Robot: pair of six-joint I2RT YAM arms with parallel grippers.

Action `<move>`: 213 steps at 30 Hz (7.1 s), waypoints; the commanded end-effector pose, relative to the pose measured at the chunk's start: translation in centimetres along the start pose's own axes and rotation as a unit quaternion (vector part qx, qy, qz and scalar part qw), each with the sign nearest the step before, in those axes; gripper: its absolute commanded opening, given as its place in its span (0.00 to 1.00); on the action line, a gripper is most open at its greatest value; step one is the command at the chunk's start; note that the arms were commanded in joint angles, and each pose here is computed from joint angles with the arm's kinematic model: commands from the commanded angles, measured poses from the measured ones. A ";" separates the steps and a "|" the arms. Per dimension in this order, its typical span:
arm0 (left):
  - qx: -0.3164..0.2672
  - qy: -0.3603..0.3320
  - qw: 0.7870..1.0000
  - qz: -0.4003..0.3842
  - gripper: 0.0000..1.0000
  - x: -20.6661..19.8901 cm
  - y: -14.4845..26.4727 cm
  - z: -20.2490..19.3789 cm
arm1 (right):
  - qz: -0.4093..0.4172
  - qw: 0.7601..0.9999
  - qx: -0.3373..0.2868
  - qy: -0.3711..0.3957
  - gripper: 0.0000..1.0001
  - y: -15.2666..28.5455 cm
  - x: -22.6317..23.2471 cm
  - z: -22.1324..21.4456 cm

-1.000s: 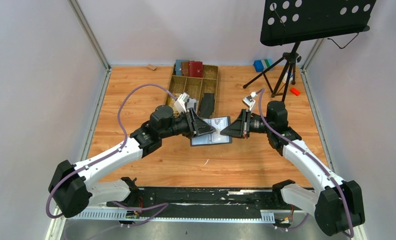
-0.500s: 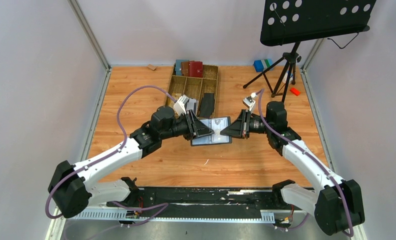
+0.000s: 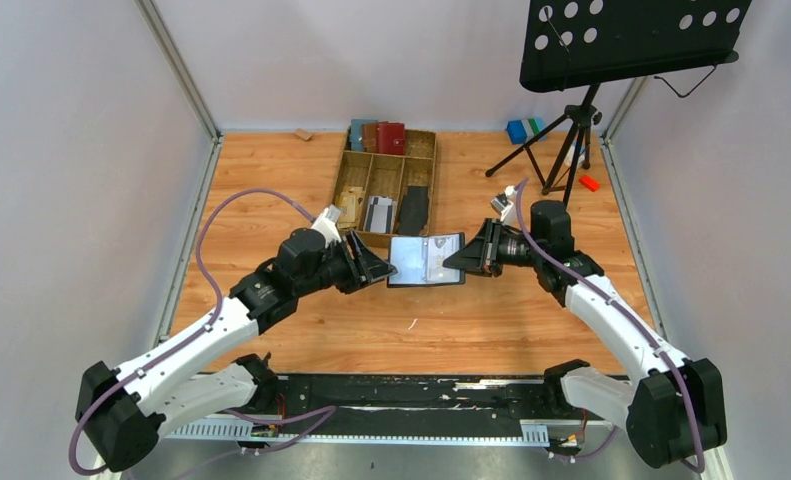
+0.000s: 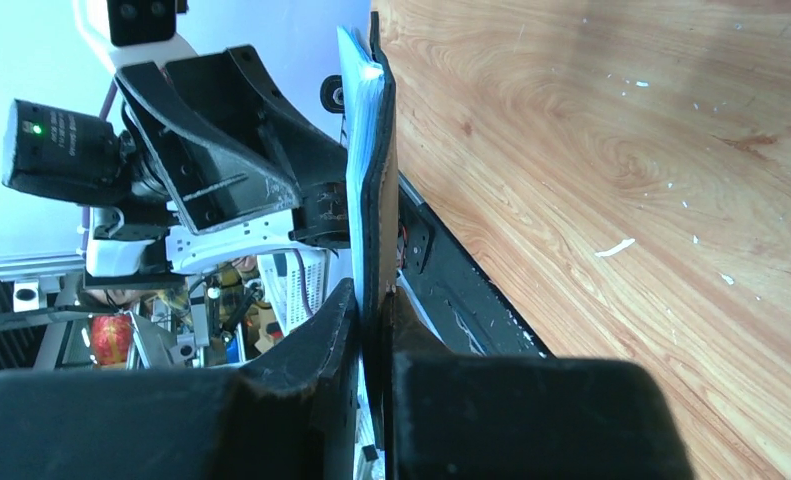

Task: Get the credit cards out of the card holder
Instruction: Remove the credit card from the card holder.

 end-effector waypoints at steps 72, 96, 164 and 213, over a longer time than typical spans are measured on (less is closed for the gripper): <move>-0.008 0.019 0.986 -0.164 0.00 -2.3 -2.5 0.4 | 0.053 0.998 0.013 0.032 0.10 -1.1 4.5 -1.5; 0.021 -0.034 0.986 -0.163 0.00 -3.4 -3.1 0.5 | -0.110 0.992 0.057 -0.039 0.15 -3.3 -0.9 -1.2; 0.032 -0.037 0.991 -0.125 0.00 -3.3 -3.5 -0.3 | -0.019 0.997 0.064 0.024 0.64 -3.1 3.3 -1.7; 0.057 -0.007 0.987 -0.150 0.00 -3.5 -4.6 -1.4 | -0.020 0.998 0.043 0.042 0.63 -2.8 4.2 -1.3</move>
Point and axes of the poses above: each gripper's point midway between its finger pads, its own y axis back along the fingers, its own x axis along the line the jaws close on, z = x × y, the point moved 8 cm from there along y, back along the fingers, and after that the axes turned 13 degrees about -y, right-handed, at the moved point
